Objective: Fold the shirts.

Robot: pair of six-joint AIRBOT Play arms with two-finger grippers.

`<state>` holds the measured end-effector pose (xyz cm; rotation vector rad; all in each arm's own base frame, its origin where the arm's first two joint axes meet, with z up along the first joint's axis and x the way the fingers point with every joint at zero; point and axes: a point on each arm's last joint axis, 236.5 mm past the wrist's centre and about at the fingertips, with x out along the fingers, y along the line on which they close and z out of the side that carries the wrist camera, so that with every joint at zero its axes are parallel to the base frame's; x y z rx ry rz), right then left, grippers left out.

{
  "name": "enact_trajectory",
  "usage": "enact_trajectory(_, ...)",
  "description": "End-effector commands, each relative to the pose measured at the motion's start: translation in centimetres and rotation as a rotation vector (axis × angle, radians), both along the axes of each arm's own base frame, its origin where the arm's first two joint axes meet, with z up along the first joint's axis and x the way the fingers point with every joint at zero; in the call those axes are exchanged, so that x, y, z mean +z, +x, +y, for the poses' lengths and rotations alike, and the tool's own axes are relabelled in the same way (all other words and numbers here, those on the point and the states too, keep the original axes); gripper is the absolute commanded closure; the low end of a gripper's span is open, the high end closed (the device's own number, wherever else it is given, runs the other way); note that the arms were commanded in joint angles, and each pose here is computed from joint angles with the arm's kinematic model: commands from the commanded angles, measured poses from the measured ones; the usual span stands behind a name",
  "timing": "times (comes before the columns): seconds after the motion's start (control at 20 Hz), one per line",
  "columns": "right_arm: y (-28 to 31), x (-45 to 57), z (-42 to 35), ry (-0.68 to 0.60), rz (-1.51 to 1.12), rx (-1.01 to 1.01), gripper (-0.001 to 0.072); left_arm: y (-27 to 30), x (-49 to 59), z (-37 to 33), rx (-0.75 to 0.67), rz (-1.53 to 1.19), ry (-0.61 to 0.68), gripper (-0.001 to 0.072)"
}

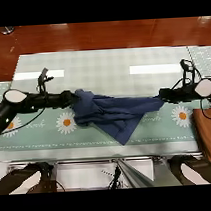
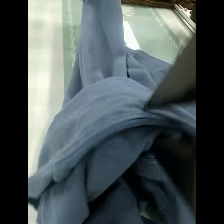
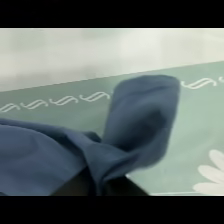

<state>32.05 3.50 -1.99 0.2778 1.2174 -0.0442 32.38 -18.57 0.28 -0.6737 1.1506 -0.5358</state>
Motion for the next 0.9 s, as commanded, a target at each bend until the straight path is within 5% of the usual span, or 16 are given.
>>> enact_trajectory(0.0, 0.5, -1.4, -1.8, 0.023, 0.076, -0.045, 0.0094, 0.5, 2.0, 0.5, -0.093, 0.035, -0.021, 0.0004)
enact_trajectory(0.25, -3.4, 2.0, -12.7, -0.066, 0.136, -0.184, 0.0085, -3.6, 0.5, 10.2, -0.03, 0.244, 0.185, 0.0006)
enact_trajectory(0.5, -7.0, -3.2, -9.9, 0.212, 0.05, -0.371, 0.0085, -12.0, -6.2, 5.6, -0.047, 0.435, 0.002, 0.0006)
enact_trajectory(0.65, -7.0, -4.6, -5.3, 0.388, 0.024, -0.329, 0.0086, -10.3, -7.8, 4.5, 0.133, 0.41, -0.104, 0.0006)
enact_trajectory(0.85, -7.0, -4.8, -4.5, 0.419, 0.017, -0.319, 0.0086, -8.1, -7.8, 2.0, 0.169, 0.34, -0.176, 0.0007)
